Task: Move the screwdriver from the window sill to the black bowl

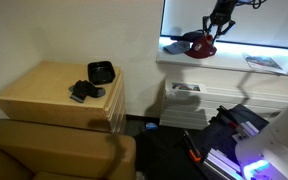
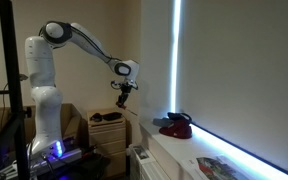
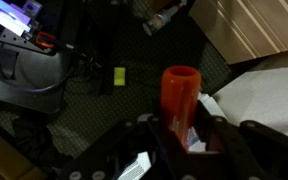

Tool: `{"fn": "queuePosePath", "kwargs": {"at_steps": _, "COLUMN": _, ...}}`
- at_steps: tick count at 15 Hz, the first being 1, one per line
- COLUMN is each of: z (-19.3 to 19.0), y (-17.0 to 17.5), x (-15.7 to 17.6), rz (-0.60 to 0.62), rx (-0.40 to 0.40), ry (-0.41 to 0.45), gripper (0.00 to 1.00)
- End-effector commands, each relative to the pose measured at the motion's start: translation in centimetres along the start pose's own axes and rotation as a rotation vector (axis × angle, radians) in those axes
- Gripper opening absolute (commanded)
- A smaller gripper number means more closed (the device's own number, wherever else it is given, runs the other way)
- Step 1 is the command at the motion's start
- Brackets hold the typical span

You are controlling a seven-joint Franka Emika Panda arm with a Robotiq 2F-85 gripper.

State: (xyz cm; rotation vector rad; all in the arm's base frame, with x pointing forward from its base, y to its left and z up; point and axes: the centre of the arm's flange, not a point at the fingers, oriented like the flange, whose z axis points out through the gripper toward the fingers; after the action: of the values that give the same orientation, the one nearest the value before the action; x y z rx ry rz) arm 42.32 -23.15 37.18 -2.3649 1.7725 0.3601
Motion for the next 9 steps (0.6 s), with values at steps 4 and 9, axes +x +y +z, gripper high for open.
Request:
{"fn": "queuePosePath", "kwargs": {"at_steps": 4, "z": 3.2, "y": -2.9, "x": -8.7, "rz": -0.215, "rx": -0.047, "ry": -0.054, "gripper": 0.08}}
{"fn": "queuePosePath", "kwargs": {"at_steps": 9, "z": 5.5, "y": -10.0, "x": -22.5, "rz": -0.500, "rx": -0.053, "ry": -0.075, "gripper": 0.08}}
